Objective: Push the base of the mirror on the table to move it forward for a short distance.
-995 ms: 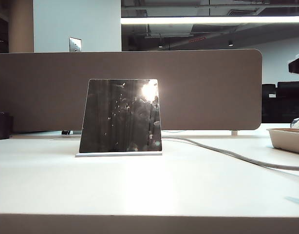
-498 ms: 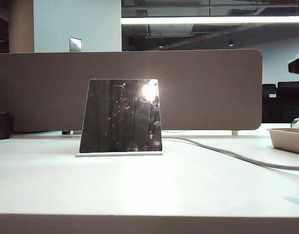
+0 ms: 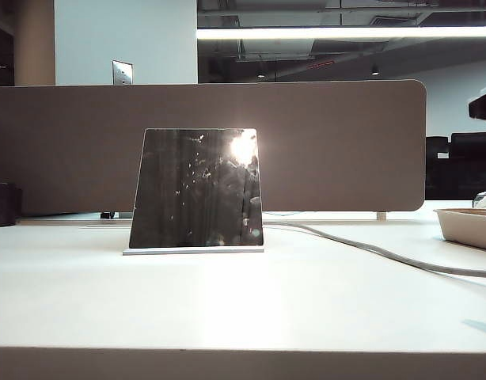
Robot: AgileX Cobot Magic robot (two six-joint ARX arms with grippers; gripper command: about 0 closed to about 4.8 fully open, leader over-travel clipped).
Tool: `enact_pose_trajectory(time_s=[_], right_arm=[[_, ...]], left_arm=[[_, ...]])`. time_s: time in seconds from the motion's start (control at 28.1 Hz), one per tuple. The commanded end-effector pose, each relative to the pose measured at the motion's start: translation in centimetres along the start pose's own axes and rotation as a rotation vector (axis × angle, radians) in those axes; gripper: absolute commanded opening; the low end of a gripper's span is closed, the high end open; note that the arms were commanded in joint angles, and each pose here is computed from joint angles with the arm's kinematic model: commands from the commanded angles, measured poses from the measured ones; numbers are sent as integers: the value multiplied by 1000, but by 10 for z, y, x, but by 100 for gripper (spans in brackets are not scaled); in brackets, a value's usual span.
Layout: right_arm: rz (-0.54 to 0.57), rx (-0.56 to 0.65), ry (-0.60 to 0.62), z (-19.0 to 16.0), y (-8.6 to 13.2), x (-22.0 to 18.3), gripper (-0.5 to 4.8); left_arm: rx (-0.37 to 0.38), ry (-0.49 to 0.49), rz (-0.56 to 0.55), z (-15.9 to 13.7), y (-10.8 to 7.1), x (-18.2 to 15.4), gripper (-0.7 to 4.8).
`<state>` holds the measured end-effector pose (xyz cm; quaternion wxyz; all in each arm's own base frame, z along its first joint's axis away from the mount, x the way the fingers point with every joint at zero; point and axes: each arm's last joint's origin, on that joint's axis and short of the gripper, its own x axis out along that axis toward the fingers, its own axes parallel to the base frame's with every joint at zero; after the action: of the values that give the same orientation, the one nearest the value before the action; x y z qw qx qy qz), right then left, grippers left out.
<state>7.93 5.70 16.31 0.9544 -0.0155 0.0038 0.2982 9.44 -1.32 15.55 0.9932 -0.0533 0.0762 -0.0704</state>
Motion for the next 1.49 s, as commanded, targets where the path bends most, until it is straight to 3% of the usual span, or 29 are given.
enact_pose_trajectory(time_s=[0.04, 0.21, 0.5, 1.49], right_arm=[[2, 0, -15, 2, 0, 0, 22], [2, 0, -15, 2, 0, 0, 22], [2, 0, -15, 2, 0, 0, 22], [2, 0, -15, 2, 0, 0, 22]], left_arm=[[59, -24, -7, -1, 1, 2, -2], [129, -44, 44, 1, 5, 1, -2], [132, -116, 41, 8, 5, 1, -2], [131, -116, 42, 8, 5, 1, -1]])
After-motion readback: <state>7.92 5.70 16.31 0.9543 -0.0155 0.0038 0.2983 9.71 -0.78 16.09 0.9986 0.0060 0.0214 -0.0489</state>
